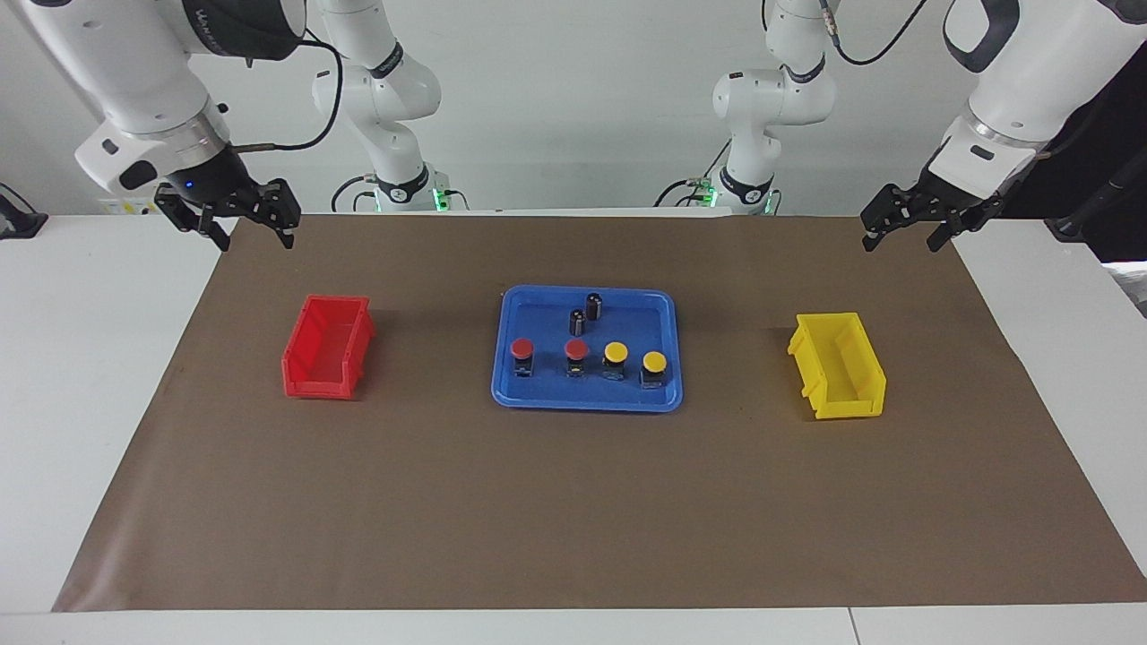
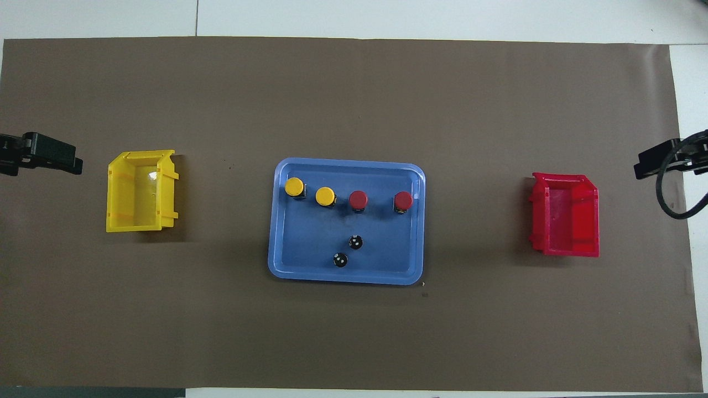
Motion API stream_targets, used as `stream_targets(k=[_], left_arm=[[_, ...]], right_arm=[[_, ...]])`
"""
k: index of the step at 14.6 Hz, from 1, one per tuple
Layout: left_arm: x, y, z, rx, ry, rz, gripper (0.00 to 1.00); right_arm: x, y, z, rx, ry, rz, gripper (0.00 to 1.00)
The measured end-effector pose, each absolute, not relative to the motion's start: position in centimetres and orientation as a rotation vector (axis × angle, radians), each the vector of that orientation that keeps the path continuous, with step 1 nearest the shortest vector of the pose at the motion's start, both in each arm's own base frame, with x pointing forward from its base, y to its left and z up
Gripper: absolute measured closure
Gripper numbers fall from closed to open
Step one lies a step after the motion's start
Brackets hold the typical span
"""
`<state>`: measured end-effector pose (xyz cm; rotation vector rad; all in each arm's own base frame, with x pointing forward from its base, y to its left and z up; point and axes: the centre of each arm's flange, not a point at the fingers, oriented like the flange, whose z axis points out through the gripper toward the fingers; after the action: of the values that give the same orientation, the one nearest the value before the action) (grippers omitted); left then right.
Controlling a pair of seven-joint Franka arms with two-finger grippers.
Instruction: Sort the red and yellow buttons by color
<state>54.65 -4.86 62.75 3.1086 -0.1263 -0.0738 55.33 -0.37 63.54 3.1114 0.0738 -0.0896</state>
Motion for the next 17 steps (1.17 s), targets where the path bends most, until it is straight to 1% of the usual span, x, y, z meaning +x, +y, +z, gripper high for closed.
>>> stream_targets(k=[2, 5, 7, 9, 10, 13, 15, 17], left_arm=[[54.7, -4.8, 62.8, 3.109, -0.125, -0.074, 0.00], [54.7, -4.8, 62.8, 3.109, -0.125, -0.074, 0.00], [54.7, -4.8, 62.8, 3.109, -0.125, -0.074, 0.00], [54.7, -4.8, 62.7, 3.109, -0.125, -0.074, 0.00], [54.6, -4.8, 62.7, 3.109, -0.124, -0.075, 0.00], [54.6, -4.8, 62.7, 3.109, -0.125, -0.076, 0.00], [54.6, -4.8, 62.7, 3.109, -0.125, -0.076, 0.00], [54.6, -4.8, 62.7, 3.109, -0.125, -0.076, 0.00]], right_arm=[[55.8, 3.7, 63.8, 3.111, 0.072, -0.071, 0.15], [57.4, 12.2, 61.1, 3.145, -0.020, -0.045, 0.15], [58.8, 18.5, 57.8, 3.158, -0.065, 0.015, 0.15], [59.3, 24.5, 52.7, 3.159, -0.098, 0.050, 0.16], [59.3, 26.2, 50.0, 3.162, -0.112, 0.071, 0.18], [58.2, 26.7, 42.8, 3.165, -0.128, 0.091, 0.19], [57.5, 26.6, 39.9, 3.163, -0.129, 0.088, 0.21], [56.8, 26.9, 38.5, 3.158, -0.131, 0.073, 0.22]])
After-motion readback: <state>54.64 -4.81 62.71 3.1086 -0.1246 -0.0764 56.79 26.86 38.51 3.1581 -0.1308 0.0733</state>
